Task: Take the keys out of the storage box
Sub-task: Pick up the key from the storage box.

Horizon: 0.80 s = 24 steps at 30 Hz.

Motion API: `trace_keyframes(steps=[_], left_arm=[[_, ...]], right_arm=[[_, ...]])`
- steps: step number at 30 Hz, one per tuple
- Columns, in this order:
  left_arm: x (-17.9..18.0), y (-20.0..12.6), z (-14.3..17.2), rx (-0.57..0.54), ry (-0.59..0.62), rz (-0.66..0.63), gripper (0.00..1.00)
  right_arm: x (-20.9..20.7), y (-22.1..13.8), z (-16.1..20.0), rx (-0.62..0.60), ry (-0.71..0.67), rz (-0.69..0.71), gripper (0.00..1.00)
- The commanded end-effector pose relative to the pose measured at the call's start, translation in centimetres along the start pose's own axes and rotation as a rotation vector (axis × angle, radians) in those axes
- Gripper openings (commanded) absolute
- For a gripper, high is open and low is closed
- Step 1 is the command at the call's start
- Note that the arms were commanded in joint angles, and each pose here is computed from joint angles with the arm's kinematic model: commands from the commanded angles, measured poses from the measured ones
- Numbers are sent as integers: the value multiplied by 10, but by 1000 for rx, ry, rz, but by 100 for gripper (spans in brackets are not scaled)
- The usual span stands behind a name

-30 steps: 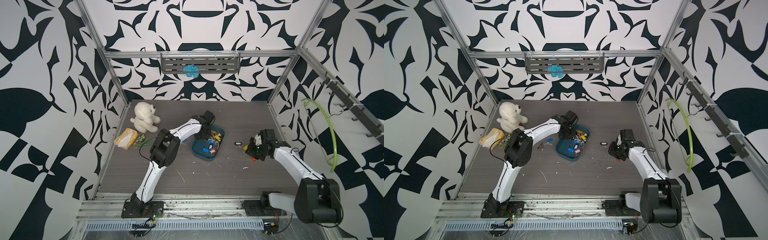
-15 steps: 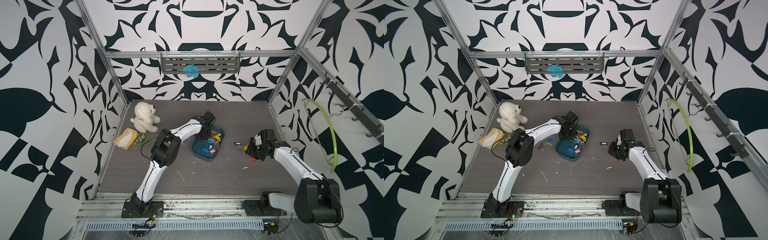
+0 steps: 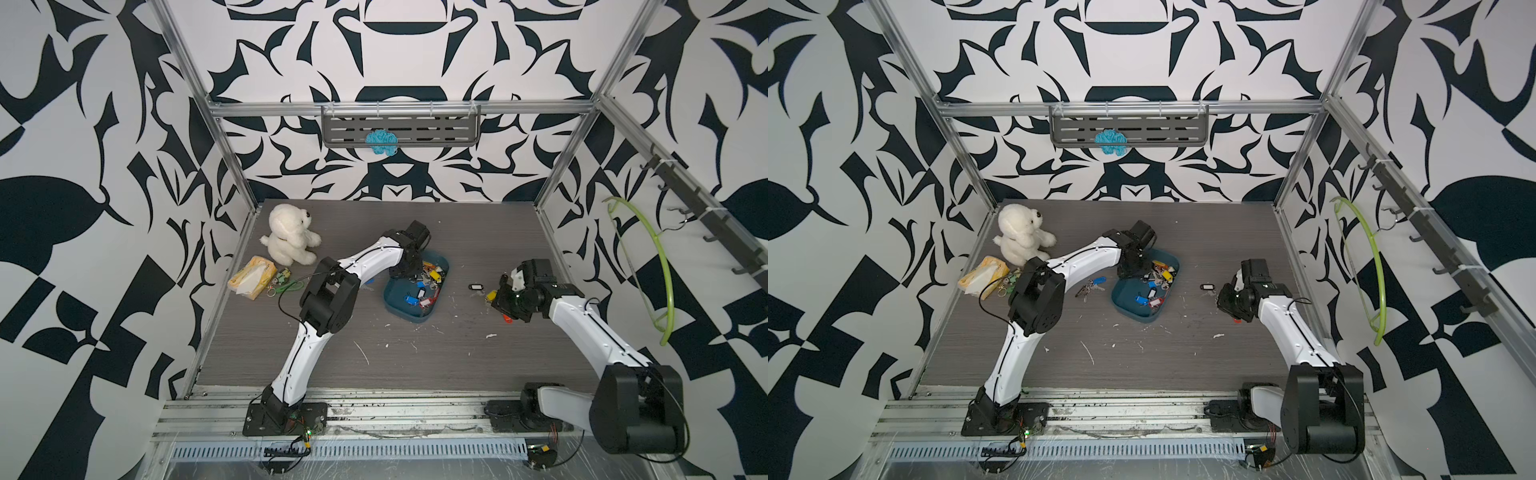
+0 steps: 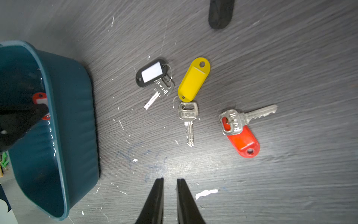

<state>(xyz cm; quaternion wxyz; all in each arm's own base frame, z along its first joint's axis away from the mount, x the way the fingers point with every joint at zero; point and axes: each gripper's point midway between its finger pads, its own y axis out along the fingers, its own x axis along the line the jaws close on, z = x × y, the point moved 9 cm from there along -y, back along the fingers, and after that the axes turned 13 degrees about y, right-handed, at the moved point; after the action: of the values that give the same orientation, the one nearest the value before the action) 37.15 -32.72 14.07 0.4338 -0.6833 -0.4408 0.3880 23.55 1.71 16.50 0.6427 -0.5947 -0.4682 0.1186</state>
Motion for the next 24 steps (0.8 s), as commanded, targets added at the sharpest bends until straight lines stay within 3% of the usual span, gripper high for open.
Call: trace_keyframes(steps=[1,8,14,19,24], left_arm=[[-1,-58,-15,-108,20,3,0],[4,-108,-20,-187,36,-15,0],[51,-143,-25,-228,-35,-50,0],[111,-139,-19,-191,-122,-105,0],[151,-108,-9,-118,-179,-118,0]], right_arm=[[3,-8,2,-8,-21,-13,18],[2,-16,6,-14,-19,-16,18],[2,-20,8,-14,-20,-21,18],[2,-18,9,-9,-17,-20,18],[2,-15,10,0,-12,-24,18]])
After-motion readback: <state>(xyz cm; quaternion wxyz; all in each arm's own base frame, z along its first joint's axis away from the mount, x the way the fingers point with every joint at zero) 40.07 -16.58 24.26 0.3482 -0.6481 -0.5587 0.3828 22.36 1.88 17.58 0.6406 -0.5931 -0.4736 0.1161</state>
